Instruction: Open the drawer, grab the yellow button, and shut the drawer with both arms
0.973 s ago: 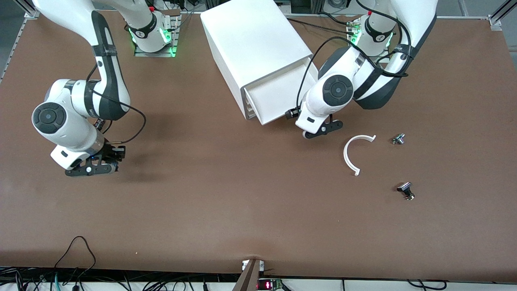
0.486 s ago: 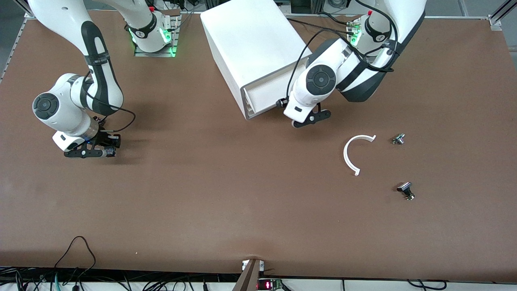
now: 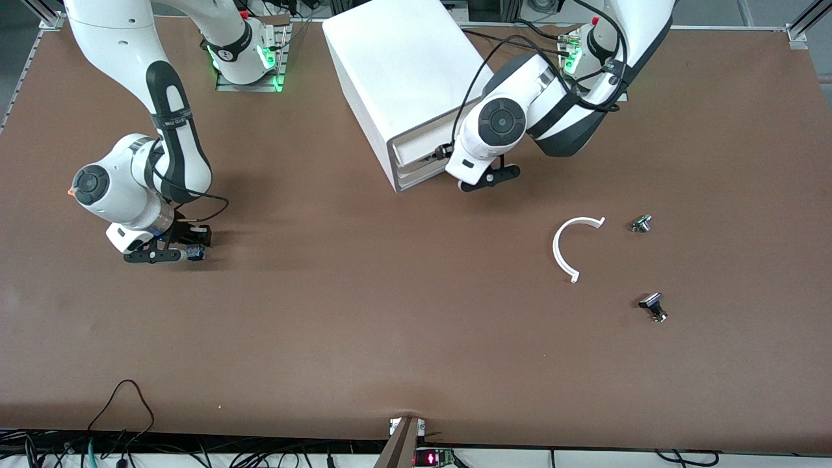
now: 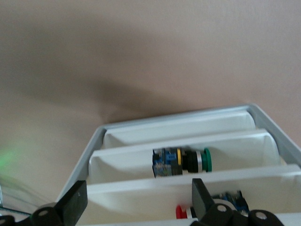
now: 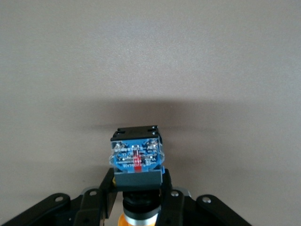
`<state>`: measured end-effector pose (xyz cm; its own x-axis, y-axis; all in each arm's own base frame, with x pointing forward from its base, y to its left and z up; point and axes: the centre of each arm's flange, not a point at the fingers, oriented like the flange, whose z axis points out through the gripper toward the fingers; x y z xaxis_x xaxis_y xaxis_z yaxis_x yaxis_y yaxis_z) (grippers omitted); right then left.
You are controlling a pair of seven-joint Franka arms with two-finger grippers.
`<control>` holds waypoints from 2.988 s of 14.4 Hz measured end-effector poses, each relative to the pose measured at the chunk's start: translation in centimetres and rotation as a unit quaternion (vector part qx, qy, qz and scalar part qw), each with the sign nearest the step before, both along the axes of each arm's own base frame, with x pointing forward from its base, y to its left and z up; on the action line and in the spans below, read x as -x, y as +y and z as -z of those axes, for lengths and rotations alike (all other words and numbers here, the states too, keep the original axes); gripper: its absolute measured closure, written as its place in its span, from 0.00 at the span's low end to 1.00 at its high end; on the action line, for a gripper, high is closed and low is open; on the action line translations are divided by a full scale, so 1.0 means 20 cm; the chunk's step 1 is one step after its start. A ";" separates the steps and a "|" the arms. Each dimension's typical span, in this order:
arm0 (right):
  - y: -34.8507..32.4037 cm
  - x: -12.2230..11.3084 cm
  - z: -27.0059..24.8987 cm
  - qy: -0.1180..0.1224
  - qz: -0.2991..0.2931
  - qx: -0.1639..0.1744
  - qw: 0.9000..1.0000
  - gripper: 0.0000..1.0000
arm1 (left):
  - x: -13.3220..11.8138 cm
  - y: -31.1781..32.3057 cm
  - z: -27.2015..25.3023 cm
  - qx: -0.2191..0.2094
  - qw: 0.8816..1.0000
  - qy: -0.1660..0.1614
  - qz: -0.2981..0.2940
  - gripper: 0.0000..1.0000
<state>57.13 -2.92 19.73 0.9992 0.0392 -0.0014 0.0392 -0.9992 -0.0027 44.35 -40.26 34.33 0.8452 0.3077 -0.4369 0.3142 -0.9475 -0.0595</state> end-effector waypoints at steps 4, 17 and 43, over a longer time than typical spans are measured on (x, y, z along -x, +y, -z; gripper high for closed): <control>0.00 -0.02 0.01 0.000 -0.002 0.003 1.000 0.47 | 0.06 -0.03 0.01 0.010 1.000 0.029 -0.006 0.01; 0.13 -0.24 -0.73 -0.089 -0.086 -0.039 0.991 0.00 | -0.52 0.56 -0.44 -0.026 0.997 -0.059 0.042 0.01; 0.29 -0.03 -2.13 0.006 -0.008 0.014 1.000 0.00 | -0.46 1.92 -1.31 -0.019 0.947 -0.247 0.206 0.01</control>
